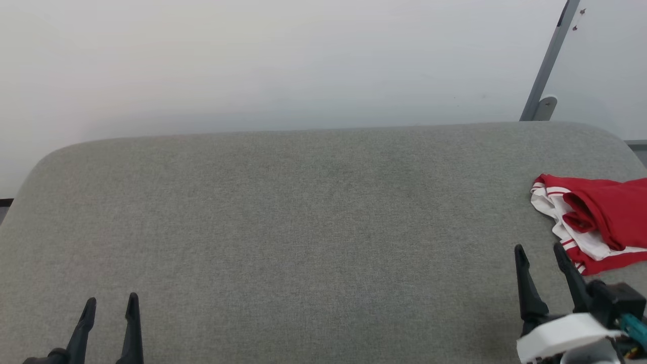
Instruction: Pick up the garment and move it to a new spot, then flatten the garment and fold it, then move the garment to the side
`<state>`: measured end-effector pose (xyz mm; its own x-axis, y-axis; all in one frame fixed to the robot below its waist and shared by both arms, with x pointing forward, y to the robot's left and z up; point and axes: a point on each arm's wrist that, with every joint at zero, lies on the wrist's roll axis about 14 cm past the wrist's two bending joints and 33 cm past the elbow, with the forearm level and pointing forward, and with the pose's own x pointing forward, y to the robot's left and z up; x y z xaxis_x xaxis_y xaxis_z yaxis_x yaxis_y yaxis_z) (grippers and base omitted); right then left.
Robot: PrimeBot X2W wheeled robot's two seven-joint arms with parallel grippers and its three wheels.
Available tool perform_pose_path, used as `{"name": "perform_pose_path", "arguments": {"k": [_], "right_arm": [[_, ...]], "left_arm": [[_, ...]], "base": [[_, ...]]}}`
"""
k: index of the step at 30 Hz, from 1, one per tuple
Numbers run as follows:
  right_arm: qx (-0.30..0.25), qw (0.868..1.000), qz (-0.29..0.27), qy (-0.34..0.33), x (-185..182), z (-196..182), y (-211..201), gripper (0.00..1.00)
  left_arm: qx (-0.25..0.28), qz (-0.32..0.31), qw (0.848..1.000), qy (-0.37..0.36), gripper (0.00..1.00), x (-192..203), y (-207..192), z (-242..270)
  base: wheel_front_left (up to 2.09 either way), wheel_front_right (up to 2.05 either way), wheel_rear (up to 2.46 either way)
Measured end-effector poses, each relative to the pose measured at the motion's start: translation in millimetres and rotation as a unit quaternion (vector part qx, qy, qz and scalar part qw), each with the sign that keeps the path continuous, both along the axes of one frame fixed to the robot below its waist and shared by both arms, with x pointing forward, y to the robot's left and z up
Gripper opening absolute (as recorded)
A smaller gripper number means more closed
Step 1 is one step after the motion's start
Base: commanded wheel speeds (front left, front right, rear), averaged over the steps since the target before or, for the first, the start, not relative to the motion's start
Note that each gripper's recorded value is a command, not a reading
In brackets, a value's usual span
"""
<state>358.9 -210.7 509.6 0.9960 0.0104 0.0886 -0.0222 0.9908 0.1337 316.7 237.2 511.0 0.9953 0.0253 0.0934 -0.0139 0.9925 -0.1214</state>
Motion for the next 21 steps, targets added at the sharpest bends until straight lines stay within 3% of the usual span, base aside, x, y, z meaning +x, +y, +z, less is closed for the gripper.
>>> {"name": "perform_pose_path", "arguments": {"k": [21], "right_arm": [[0.017, 0.999, -0.027, 0.000, -26, -5, -6, 1.00]], "left_arm": [[-0.005, -0.010, 1.000, 0.006, 1.00, 0, -8, -4]], "base": [[0.00, 0.00, 0.00]]}}
